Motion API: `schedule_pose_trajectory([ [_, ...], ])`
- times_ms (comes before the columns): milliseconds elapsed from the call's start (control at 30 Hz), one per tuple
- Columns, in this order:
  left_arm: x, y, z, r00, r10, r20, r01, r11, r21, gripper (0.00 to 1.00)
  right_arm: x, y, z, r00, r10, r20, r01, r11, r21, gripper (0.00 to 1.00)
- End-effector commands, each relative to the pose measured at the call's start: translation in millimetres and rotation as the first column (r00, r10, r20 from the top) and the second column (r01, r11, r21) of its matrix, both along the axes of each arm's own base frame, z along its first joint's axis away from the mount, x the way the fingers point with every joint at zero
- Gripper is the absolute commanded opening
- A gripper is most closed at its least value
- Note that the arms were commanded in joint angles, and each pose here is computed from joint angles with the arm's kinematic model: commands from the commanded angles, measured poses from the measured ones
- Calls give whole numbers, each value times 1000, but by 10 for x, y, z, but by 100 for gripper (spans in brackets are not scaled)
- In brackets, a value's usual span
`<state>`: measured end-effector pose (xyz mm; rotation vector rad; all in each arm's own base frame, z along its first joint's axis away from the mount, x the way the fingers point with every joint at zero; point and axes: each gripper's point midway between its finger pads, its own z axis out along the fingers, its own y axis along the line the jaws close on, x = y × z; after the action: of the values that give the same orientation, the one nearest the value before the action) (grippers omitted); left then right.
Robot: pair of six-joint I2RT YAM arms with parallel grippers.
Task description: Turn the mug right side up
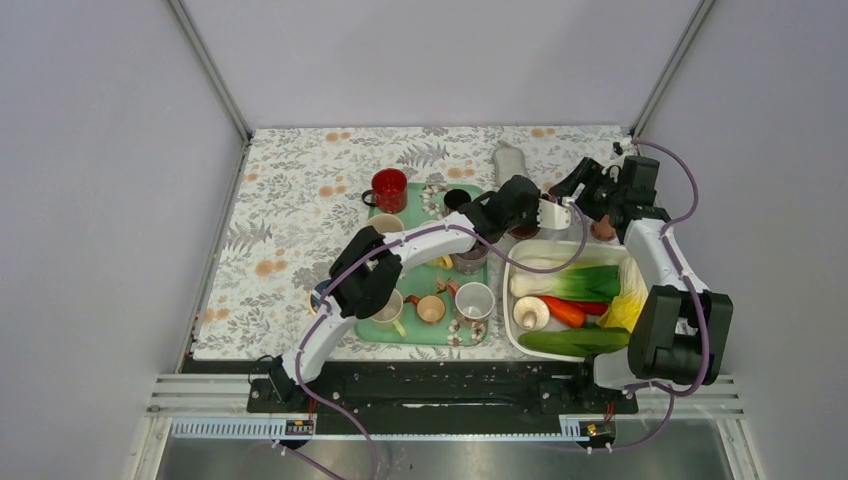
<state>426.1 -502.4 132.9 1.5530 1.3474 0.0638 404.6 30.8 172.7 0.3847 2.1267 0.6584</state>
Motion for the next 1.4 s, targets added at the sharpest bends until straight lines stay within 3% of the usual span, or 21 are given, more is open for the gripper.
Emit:
schedule_pose_trajectory([
  [0,491,239,944,966,170,196,-129,970,-207,0,-152,-164,29,999,-4,-34,3,1000,-30,78],
  [200,528,260,1241,958,191,214,-132,956,-263,0,-181,-337,231,997,-60,38,63,995,-82,79],
  [433,628,395,1409,959,246,138,-190,926,-325,0,-330,-591,636,983,-112,143,130,984,-122,80],
  [600,769,672,1840,952,306,16,-269,862,-429,0,-391,-534,665,984,-92,155,111,987,-116,80],
  [800,905,1117,2190,935,353,-24,-322,821,-471,0,-396,-494,689,984,-76,159,93,990,-102,80],
  [1133,1061,2212,1609,844,459,-278,-532,778,-334,0,-410,-398,709,987,-4,161,20,995,-99,80],
  [1367,944,2474,1271,812,458,-362,-559,790,-254,0,-421,-369,717,988,12,156,2,996,-92,80],
])
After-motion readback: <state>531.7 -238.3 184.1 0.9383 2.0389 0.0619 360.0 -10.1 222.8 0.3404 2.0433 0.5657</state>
